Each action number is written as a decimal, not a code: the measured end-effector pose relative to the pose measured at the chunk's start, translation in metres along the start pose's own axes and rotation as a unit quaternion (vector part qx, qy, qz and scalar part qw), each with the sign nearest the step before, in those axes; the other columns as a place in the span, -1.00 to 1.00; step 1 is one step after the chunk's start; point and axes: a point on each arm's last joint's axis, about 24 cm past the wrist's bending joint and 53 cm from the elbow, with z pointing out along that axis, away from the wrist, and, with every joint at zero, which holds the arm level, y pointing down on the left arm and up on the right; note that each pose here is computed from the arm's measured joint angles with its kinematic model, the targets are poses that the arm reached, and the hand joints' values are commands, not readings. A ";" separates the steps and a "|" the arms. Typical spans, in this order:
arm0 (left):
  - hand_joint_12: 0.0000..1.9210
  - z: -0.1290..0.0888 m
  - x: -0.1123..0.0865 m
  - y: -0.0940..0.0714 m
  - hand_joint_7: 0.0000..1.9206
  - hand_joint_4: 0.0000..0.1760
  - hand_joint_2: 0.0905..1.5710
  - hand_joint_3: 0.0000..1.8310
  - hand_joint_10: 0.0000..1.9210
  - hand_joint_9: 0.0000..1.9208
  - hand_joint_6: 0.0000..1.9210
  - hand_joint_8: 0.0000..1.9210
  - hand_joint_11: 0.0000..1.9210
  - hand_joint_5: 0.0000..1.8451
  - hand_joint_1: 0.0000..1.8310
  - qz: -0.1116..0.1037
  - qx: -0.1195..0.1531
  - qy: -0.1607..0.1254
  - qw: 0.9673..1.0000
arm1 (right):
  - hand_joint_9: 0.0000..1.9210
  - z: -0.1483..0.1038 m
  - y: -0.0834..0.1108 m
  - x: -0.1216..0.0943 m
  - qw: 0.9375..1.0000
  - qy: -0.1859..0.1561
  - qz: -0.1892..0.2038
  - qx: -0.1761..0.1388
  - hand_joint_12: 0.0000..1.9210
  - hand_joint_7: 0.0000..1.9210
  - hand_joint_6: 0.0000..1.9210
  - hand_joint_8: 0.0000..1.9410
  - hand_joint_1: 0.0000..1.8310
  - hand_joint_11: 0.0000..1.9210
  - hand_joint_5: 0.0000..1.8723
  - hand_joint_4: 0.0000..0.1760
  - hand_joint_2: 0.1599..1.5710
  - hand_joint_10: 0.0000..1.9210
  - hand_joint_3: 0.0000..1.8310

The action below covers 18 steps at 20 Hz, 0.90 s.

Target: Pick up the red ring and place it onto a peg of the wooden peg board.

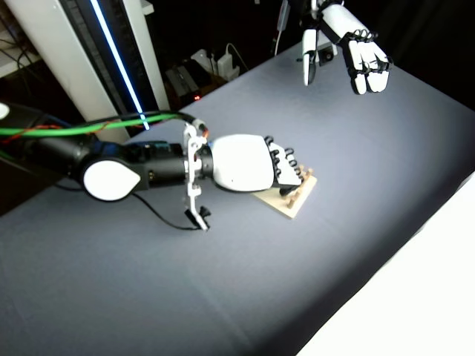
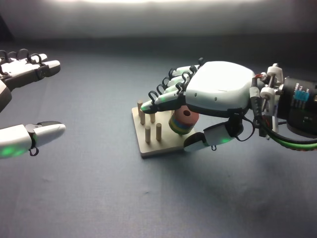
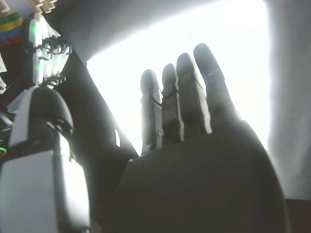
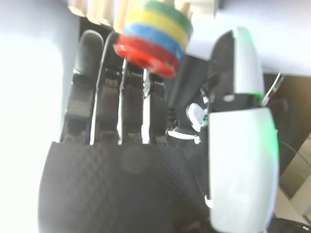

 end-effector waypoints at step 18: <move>-0.47 -0.005 -0.001 -0.003 -0.77 -1.00 0.31 -1.00 -1.00 -0.83 -1.00 -1.00 -1.00 -0.63 -0.28 -0.013 0.004 -0.009 1.000 | -0.42 -0.073 -0.038 -0.038 0.996 -0.066 0.041 0.051 0.06 -0.48 -1.00 -1.00 -0.08 -0.79 -0.53 -0.70 0.21 -1.00 -1.00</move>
